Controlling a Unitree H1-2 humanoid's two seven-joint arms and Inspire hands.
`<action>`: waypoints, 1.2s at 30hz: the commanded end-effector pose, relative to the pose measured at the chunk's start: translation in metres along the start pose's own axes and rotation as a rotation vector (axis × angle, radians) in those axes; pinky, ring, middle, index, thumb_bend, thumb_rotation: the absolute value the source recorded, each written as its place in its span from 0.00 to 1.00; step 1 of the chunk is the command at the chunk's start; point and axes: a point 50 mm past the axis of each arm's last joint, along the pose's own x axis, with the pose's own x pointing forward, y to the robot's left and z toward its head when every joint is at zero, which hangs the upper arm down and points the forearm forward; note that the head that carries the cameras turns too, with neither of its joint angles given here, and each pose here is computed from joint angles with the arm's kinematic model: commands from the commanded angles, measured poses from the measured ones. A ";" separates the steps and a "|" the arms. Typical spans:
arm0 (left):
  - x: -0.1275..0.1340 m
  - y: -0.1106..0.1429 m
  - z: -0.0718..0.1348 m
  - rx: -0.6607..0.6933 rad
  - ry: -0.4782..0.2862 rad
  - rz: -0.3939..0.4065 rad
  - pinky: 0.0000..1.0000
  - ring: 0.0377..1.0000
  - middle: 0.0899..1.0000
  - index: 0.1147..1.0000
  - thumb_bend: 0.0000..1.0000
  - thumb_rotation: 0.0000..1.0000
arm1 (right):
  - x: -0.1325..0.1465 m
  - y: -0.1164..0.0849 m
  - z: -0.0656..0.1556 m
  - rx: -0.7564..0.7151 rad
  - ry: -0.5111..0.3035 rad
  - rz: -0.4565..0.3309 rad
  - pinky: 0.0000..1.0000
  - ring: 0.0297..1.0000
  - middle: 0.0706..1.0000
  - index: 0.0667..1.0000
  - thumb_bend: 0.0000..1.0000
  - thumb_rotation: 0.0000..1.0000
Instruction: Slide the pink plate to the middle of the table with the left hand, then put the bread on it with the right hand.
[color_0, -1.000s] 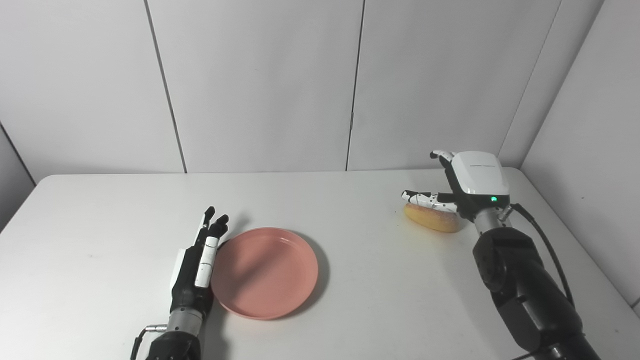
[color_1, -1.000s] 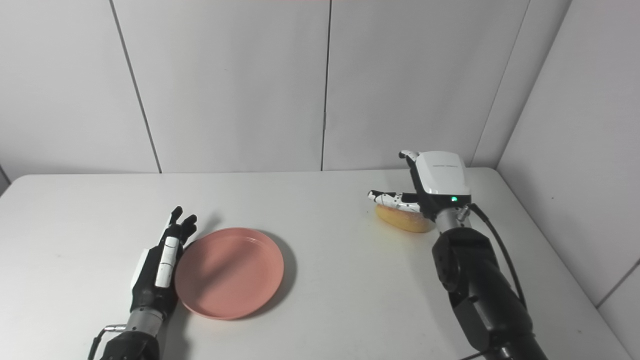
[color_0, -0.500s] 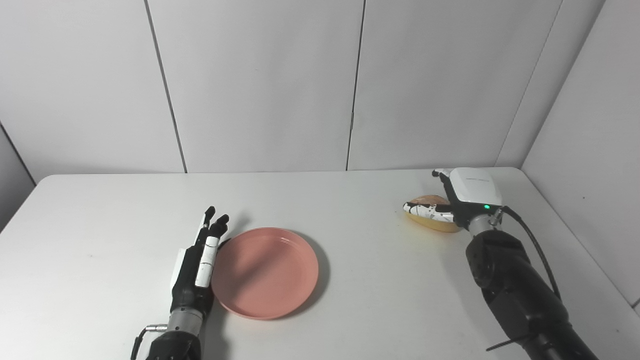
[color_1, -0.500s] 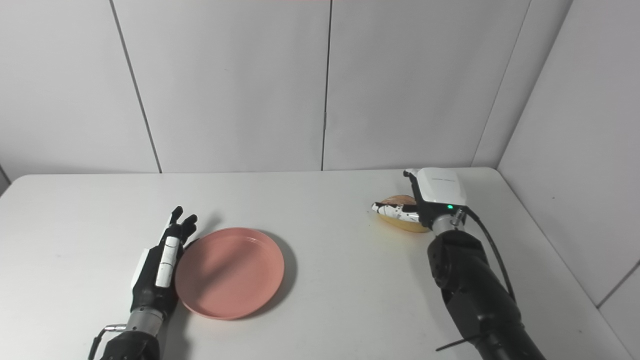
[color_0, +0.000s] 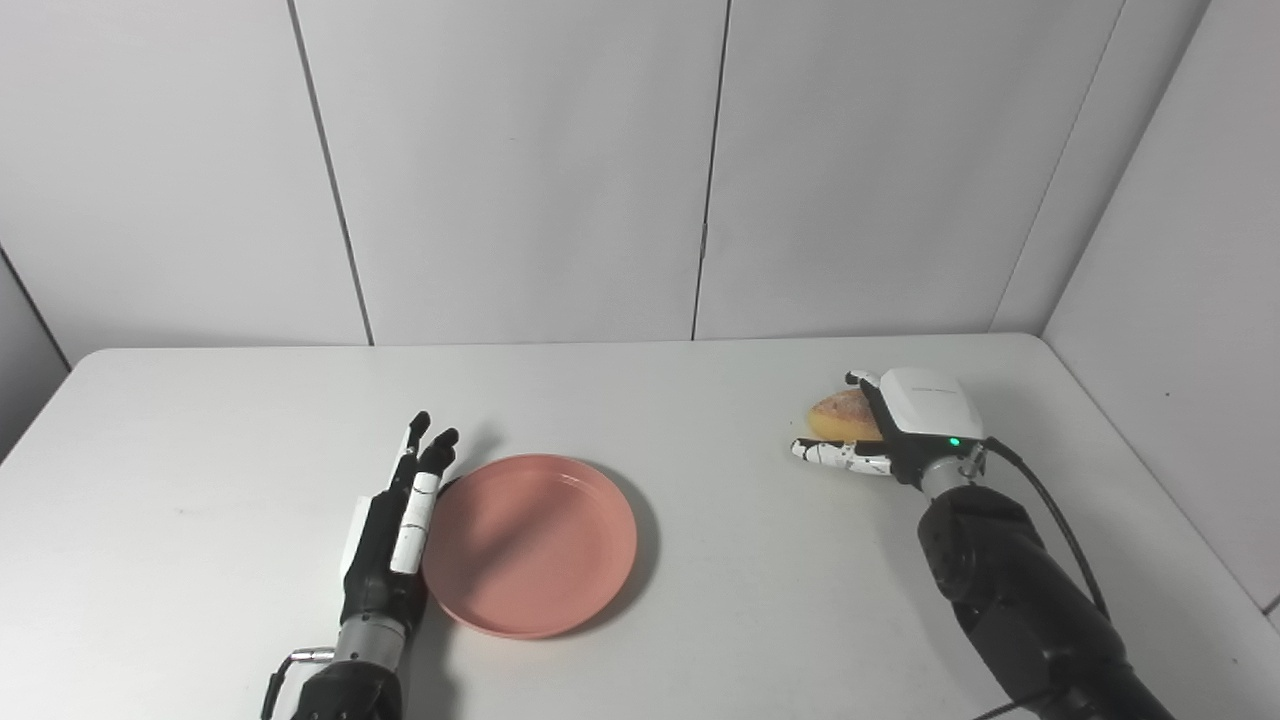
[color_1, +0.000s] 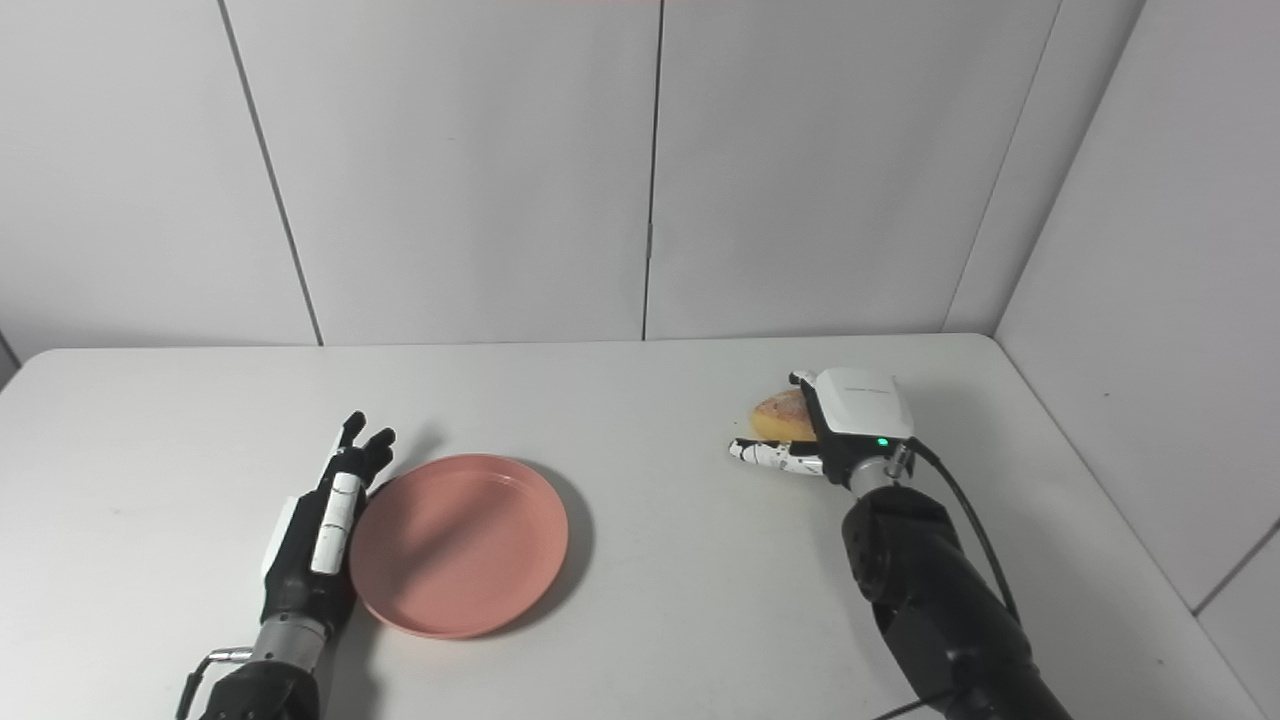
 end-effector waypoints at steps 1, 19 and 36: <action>-0.013 -0.007 -0.023 -0.017 0.090 -0.020 0.87 0.96 0.93 1.00 0.75 0.90 | 0.009 -0.020 -0.002 -0.008 0.021 -0.064 0.57 0.67 0.77 0.82 0.84 0.85; -0.014 -0.007 -0.023 -0.018 0.105 -0.021 0.85 0.96 0.92 1.00 0.77 0.90 | 0.013 -0.013 -0.016 0.061 0.033 -0.141 0.26 0.32 0.39 0.51 0.52 0.00; -0.013 -0.007 -0.023 -0.020 0.104 -0.025 0.88 0.96 0.93 1.00 0.77 0.91 | 0.010 -0.012 -0.016 0.041 0.017 -0.163 0.26 0.32 0.39 0.48 0.52 0.00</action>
